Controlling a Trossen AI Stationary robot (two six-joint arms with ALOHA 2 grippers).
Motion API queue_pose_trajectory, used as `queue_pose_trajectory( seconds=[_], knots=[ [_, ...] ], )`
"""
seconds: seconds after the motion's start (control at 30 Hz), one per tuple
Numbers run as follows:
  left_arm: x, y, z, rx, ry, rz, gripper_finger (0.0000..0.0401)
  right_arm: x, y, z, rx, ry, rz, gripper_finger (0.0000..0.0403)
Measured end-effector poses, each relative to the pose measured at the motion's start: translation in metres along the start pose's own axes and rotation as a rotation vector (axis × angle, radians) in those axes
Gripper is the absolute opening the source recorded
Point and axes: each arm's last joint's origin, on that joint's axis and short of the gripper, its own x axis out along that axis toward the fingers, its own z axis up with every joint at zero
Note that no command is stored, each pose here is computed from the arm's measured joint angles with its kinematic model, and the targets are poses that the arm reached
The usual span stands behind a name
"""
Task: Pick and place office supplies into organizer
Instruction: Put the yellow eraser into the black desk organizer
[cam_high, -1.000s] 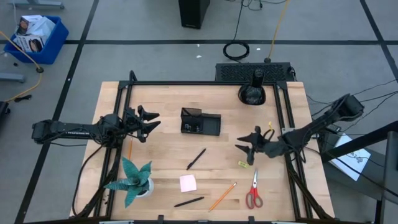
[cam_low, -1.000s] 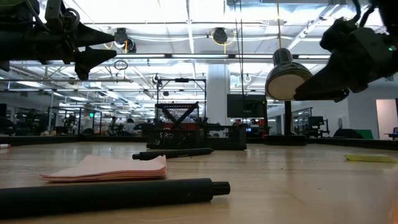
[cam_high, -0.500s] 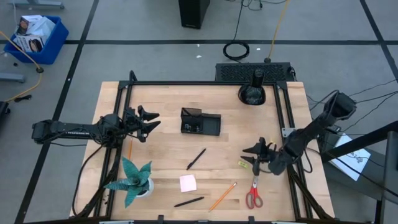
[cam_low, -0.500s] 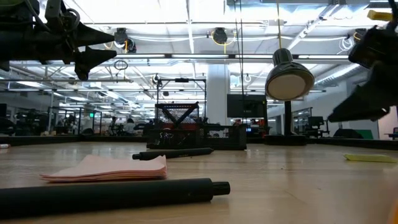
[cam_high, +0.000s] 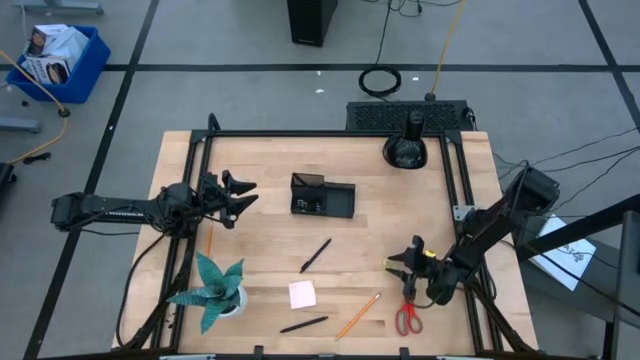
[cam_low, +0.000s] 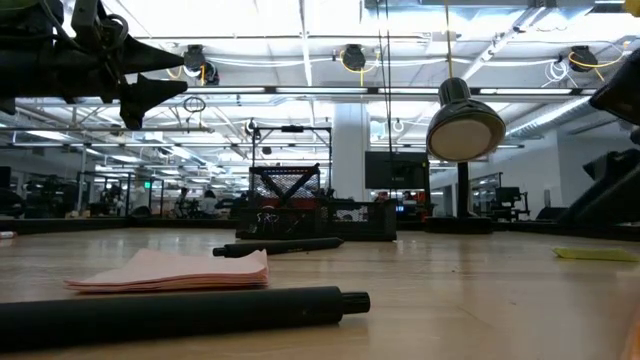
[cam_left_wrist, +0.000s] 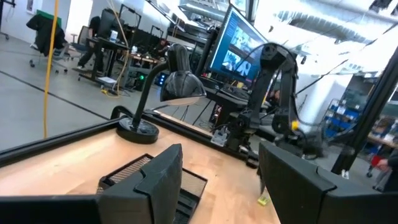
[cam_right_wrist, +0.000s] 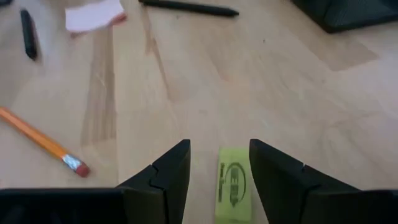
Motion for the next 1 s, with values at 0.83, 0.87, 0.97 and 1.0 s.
queue_pose_trajectory(
  seconds=[0.83,0.87,0.97,1.0],
  knots=[
    [0.000,-0.001,0.000,-0.031,-0.008,-0.006,0.0216,0.015,-0.002,-0.032,-0.056,-0.035,-0.099,0.0087],
    [0.000,-0.001,0.000,-0.032,-0.008,-0.006,0.0216,0.015,-0.002,-0.032,-0.059,-0.034,-0.097,0.0075],
    [0.000,-0.001,0.000,-0.037,-0.008,-0.006,0.0216,0.014,-0.002,-0.032,-0.061,-0.040,-0.094,0.0054],
    [0.000,-0.001,0.000,-0.038,-0.008,-0.006,0.0216,0.014,-0.001,-0.032,-0.064,-0.043,-0.091,0.0054]
  ],
)
